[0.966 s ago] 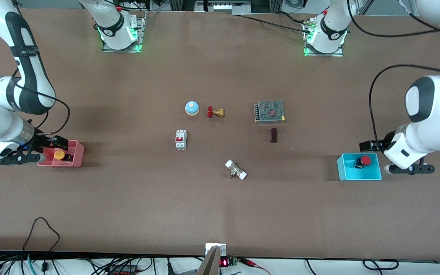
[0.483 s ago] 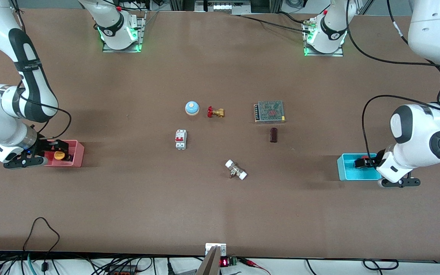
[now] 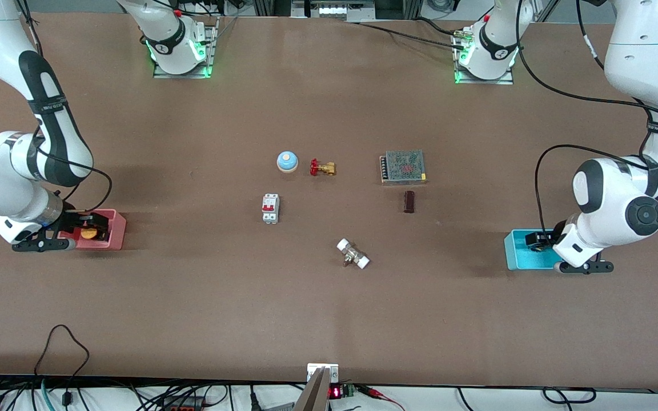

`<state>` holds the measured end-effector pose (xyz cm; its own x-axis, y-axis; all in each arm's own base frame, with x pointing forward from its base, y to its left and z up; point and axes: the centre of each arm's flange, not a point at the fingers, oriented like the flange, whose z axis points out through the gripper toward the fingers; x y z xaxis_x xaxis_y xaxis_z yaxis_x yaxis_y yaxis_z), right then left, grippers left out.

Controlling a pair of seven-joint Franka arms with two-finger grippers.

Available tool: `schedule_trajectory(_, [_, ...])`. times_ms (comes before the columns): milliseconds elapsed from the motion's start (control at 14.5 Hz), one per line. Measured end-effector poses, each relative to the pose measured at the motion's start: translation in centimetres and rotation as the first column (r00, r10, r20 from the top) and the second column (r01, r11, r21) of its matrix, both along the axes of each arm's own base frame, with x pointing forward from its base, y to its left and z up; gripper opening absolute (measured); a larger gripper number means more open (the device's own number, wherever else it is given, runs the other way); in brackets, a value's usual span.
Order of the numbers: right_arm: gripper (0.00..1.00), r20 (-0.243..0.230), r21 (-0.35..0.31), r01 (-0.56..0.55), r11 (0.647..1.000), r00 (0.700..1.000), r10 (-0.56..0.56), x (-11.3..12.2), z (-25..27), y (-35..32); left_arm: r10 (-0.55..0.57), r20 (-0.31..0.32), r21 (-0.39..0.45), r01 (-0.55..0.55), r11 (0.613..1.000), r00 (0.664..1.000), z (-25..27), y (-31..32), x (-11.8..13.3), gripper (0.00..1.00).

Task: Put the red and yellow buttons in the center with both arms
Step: 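Grasp the yellow button with the right gripper while the left gripper grasps the red button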

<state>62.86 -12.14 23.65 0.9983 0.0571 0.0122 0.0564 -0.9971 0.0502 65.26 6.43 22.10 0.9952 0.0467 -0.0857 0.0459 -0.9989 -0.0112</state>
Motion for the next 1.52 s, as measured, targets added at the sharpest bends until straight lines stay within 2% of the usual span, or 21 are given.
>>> schedule_trajectory(69, [1.0, -0.001, 0.001, 0.003, 1.0, 1.0, -0.003, 0.0, -0.2, 0.0, 0.0, -0.001, 0.0, 0.0, 1.0, 1.0, -0.1, 0.0, -0.1, 0.78])
schedule_trajectory(276, [1.0, -0.003, 0.001, 0.003, 1.0, 1.0, -0.003, 0.0, -0.7, 0.0, 0.0, 0.006, 0.0, 0.0, 1.0, 1.0, 0.0, 0.0, 0.0, 0.46])
schedule_trajectory(345, [1.0, -0.002, 0.001, 0.003, 1.0, 1.0, -0.003, 0.0, -0.9, 0.0, 0.001, 0.011, 0.001, -0.001, 1.0, 1.0, 0.2, 0.1, 0.1, 0.39])
schedule_trajectory(552, [1.0, 0.008, 0.001, 0.003, 1.0, 1.0, -0.003, 0.1, -1.3, -0.1, 0.005, 0.047, 0.005, -0.006, 1.0, 0.999, 2.5, 0.5, 1.3, 0.39])
schedule_trajectory(897, [0.97, 0.008, 0.001, 0.004, 1.0, 1.0, -0.004, 0.1, -1.8, -0.2, -0.022, -0.003, -0.004, 0.022, 1.0, 1.0, 12.6, -1.5, 3.7, 0.39])
schedule_trajectory(966, [0.91, 0.007, 0.001, 0.004, 1.0, 1.0, -0.004, 0.0, -1.9, -0.2, -0.042, -0.006, -0.007, 0.042, 0.999, 0.999, 14.4, -3.0, 4.0, 0.39])
schedule_trajectory(1034, [0.9, 0.006, 0.001, 0.005, 1.0, 1.0, -0.005, 0.0, -2.0, -0.2, -0.064, -0.004, -0.008, 0.063, 0.998, 0.998, 15.6, -5.2, 4.2, 0.39])
schedule_trajectory(1172, [0.74, 0.005, 0.001, 0.005, 1.0, 1.0, -0.005, 0.0, -2.0, -0.2, -0.064, -0.002, -0.006, 0.064, 0.998, 0.998, 16.2, -10.9, 4.2, 0.39])
schedule_trajectory(1379, [0.44, 0.005, 0.001, 0.005, 1.0, 1.0, -0.005, 0.0, -2.1, -0.2, 0.047, -0.044, -0.035, -0.049, 0.998, 0.998, 14.1, -20.6, 3.0, 0.39])
schedule_trajectory(1517, [0.41, 0.005, 0.001, 0.005, 1.0, 1.0, -0.005, 0.0, -2.0, -0.2, 0.123, -0.048, -0.048, -0.125, 0.991, 0.991, 11.4, -25.6, 2.6, 0.39])
